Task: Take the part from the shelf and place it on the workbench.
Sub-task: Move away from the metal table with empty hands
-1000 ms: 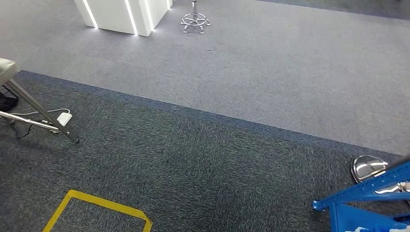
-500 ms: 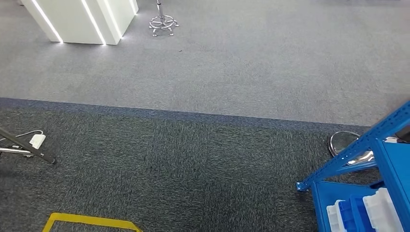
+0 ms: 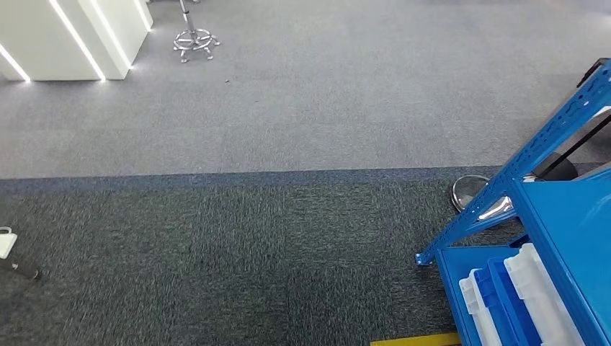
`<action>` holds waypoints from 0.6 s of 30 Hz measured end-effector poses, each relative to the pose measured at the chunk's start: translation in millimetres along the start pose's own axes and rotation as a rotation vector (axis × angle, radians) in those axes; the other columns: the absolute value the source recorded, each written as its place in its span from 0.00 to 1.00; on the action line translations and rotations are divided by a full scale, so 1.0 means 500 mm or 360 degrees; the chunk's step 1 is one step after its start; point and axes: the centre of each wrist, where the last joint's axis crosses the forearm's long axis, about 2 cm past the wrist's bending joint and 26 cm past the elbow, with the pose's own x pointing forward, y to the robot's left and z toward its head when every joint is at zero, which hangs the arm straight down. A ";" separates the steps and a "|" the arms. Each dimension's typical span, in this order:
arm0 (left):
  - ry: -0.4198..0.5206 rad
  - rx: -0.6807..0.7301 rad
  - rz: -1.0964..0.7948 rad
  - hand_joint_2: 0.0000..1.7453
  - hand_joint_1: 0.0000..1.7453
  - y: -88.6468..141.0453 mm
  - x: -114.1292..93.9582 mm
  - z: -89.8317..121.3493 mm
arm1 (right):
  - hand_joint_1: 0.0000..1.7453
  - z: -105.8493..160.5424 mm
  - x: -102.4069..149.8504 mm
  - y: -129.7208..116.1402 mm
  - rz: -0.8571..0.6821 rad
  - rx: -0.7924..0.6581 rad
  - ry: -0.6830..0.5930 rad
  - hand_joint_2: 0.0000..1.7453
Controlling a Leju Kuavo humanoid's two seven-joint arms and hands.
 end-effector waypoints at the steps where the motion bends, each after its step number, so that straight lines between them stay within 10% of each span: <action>1: 0.0002 -0.0001 0.0000 0.00 0.00 -0.001 -0.001 0.000 | 0.00 0.000 0.001 0.000 0.0003 0.0002 -0.0002 0.00; 18: -0.0025 -0.0007 0.0001 0.00 0.00 -0.004 -0.002 0.001 | 0.00 -0.001 0.004 -0.001 0.0042 0.0013 -0.0031 0.00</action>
